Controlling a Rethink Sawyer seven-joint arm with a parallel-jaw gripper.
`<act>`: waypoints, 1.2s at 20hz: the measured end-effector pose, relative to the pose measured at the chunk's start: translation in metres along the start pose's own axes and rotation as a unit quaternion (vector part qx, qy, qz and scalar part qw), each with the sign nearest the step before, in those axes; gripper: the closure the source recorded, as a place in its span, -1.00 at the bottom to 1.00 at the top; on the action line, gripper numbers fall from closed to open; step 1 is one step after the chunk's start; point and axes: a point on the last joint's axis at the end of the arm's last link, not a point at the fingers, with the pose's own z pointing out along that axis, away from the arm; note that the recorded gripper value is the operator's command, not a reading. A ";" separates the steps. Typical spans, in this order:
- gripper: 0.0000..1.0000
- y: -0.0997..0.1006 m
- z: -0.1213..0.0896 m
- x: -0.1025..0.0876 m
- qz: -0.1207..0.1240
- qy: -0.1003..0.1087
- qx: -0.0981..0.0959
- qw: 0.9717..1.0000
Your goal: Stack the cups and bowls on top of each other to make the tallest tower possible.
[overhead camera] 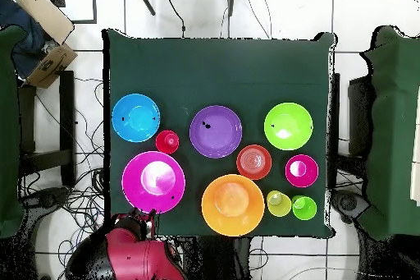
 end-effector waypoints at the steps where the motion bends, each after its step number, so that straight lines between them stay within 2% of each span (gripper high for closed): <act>1: -1.00 0.000 0.000 0.000 0.000 0.000 0.000 1.000; 17: -1.00 0.016 -0.004 0.010 -0.004 -0.003 0.000 1.000; 24: -1.00 0.013 -0.003 0.016 0.003 -0.003 0.009 1.000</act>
